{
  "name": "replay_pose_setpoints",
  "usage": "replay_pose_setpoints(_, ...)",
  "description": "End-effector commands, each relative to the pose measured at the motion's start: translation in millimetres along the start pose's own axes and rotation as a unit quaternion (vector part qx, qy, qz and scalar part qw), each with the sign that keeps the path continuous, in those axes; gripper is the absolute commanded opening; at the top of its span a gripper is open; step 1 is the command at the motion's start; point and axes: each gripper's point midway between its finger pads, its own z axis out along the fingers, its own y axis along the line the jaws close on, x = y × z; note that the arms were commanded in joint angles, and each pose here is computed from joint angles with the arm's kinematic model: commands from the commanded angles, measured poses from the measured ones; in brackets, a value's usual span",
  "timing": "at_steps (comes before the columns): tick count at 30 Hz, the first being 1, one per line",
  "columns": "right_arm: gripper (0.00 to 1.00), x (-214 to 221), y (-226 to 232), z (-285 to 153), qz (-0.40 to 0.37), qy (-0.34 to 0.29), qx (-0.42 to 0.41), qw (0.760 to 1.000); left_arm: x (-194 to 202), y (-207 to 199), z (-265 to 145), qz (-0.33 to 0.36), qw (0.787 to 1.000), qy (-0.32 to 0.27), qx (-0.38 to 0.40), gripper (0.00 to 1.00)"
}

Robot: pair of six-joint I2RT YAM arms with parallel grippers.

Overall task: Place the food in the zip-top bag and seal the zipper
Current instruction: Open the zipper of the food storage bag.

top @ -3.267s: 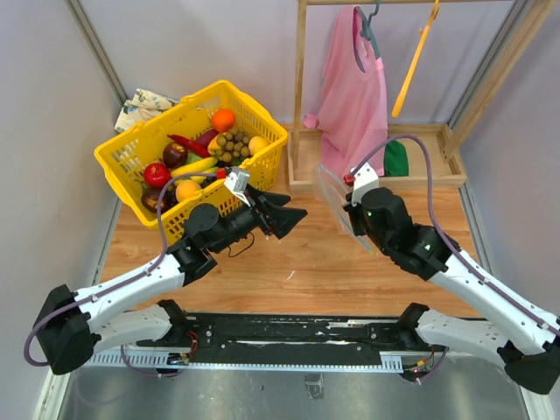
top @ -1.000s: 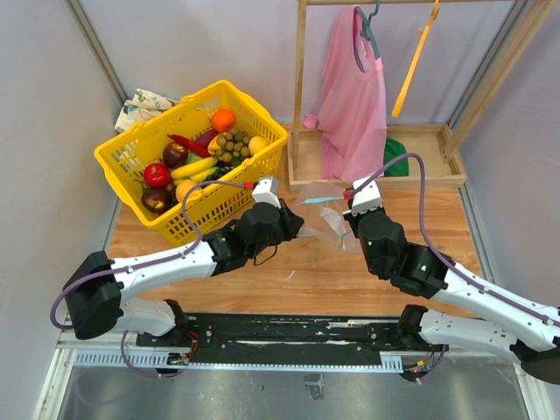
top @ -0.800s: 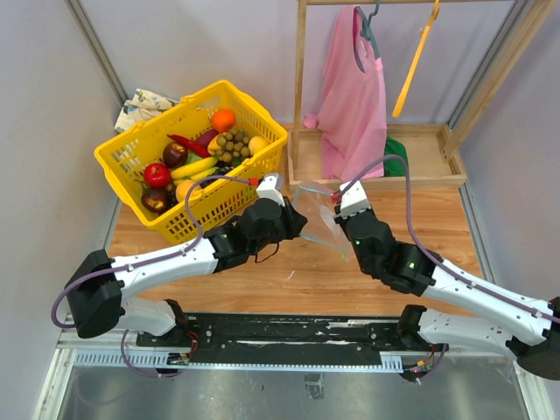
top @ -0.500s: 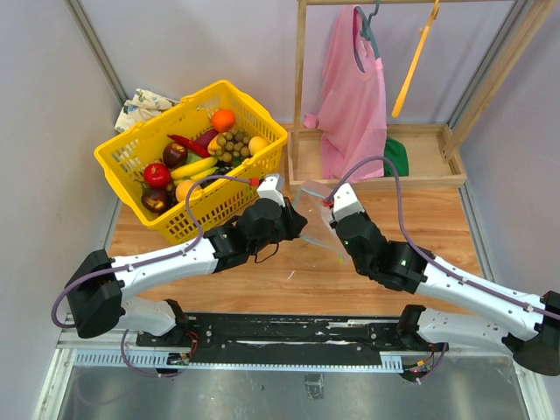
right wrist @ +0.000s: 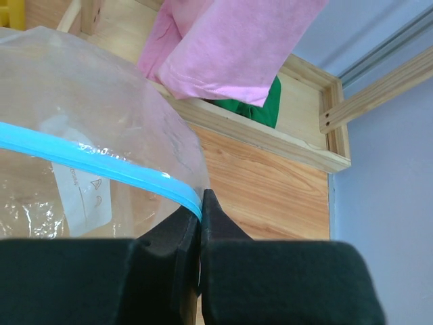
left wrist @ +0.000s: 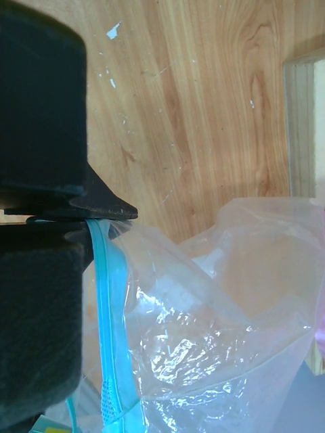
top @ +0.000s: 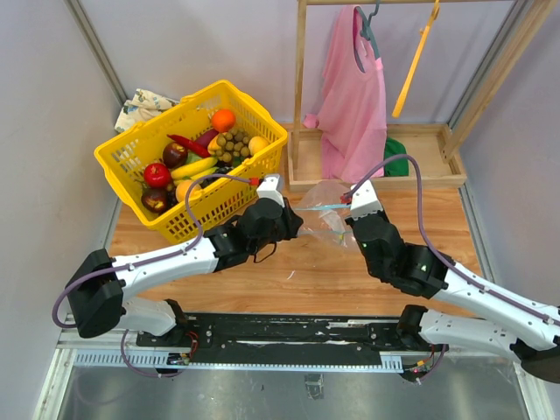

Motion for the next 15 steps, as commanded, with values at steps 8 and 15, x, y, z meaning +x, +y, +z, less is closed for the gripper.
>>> replay_pose_setpoints(8,0.01,-4,14,8,-0.029,0.001,-0.012,1.000,-14,-29,-1,0.021,0.997,-0.018,0.077,0.28)
replay_pose_setpoints(15,0.01,5,28,13,-0.052,0.020,-0.025,0.998,-35,-40,-15,0.031,0.994,-0.042,0.100,0.54)
